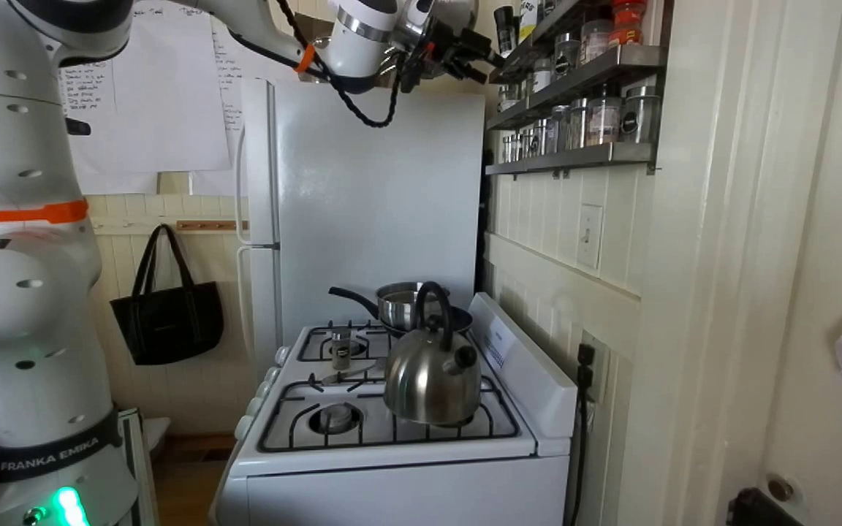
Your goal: Move one spice bottle from the middle shelf to the stove
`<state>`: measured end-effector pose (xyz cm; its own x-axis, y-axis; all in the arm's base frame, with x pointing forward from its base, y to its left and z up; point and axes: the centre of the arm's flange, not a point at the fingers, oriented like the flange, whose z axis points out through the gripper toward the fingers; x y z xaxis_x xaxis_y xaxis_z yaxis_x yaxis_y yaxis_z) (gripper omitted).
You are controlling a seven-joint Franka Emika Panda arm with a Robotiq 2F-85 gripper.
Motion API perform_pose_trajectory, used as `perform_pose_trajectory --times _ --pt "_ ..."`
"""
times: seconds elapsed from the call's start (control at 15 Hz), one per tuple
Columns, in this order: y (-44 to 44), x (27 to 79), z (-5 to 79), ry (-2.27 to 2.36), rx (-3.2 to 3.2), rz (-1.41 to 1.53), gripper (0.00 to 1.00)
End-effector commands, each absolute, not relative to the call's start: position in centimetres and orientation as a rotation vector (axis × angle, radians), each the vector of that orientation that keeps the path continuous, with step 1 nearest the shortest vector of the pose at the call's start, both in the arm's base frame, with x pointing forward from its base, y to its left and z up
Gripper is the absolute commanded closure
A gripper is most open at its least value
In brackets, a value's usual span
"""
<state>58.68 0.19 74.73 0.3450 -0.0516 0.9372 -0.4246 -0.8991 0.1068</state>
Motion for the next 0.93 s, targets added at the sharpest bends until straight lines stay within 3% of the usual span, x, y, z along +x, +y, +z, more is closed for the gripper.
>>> perform_pose_trajectory --times 0.0,0.87 --pt "-1.4 60.6 74.4 -0.454 2.217 1.663 0.0" --pt "-3.4 66.4 71.2 -0.41 2.159 1.824 0.0"
